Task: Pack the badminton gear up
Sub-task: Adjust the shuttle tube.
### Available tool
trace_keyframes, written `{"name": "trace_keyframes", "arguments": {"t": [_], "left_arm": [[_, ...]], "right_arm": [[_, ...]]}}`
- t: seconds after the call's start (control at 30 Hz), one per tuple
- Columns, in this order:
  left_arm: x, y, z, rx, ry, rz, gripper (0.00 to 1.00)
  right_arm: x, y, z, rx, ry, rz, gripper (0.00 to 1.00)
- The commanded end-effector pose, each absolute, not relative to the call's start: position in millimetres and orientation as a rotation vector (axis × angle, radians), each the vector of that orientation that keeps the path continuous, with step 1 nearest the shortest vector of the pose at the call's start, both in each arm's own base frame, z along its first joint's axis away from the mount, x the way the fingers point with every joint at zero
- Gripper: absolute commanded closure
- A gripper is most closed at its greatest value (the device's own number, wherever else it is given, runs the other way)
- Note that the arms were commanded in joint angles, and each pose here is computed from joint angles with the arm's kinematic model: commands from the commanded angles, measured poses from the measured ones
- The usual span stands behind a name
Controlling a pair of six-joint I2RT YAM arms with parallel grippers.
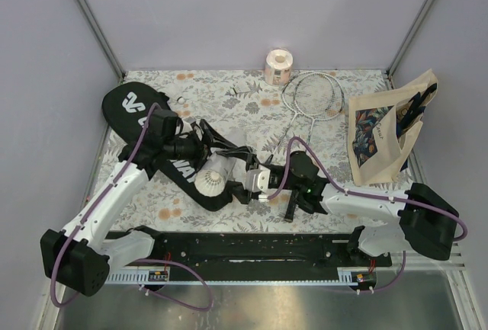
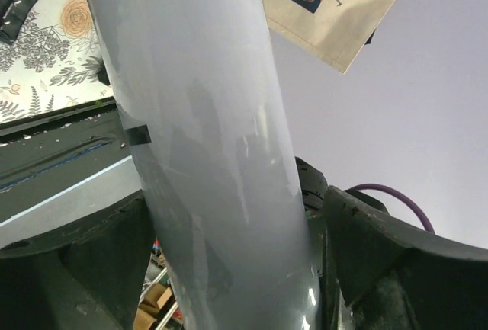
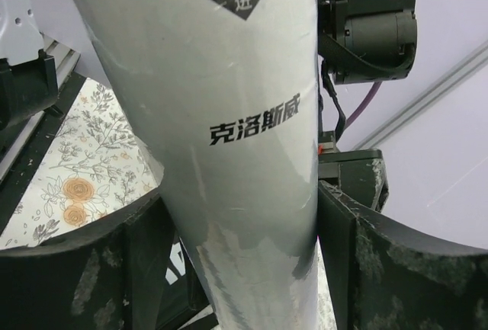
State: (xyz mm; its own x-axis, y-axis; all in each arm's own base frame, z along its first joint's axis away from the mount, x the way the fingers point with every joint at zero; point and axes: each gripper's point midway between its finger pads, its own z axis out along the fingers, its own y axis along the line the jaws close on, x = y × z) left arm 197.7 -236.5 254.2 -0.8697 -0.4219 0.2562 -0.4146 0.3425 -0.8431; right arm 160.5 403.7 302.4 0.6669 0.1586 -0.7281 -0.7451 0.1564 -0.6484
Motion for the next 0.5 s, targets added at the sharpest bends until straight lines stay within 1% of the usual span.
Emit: {"name": "trace_keyframes", "arguments": {"t": [0.0, 0.2, 0.27, 0.33, 0.4, 0.47], "left_arm": [[220, -237, 275, -0.631, 2.456, -1.586, 0.09], [247, -229, 278, -0.629, 2.451, -1.443, 0.07], [266, -216, 270, -0.641, 2.426, -1.27, 0.07], [275, -199, 258, -0.665, 2.458, -1.077, 0.07], [284, -192, 254, -0.607, 2.462, -0.988, 0.07], [297, -181, 248, -0.55, 2.45, -0.865, 0.08]], "right_arm": [[169, 383, 338, -1.085, 0.588, 0.677, 0.4], [187, 357, 336, -0.965, 0.731, 0.693, 0.43], [189, 348, 345, -0.91, 0.759, 0.718, 0.44], [191, 339, 354, -0.852, 0.79, 0.734, 0.46], [200, 330, 364, -0.774, 0.839, 0.725, 0.5], [209, 319, 372, -0.684, 0.896, 0.723, 0.52]]}}
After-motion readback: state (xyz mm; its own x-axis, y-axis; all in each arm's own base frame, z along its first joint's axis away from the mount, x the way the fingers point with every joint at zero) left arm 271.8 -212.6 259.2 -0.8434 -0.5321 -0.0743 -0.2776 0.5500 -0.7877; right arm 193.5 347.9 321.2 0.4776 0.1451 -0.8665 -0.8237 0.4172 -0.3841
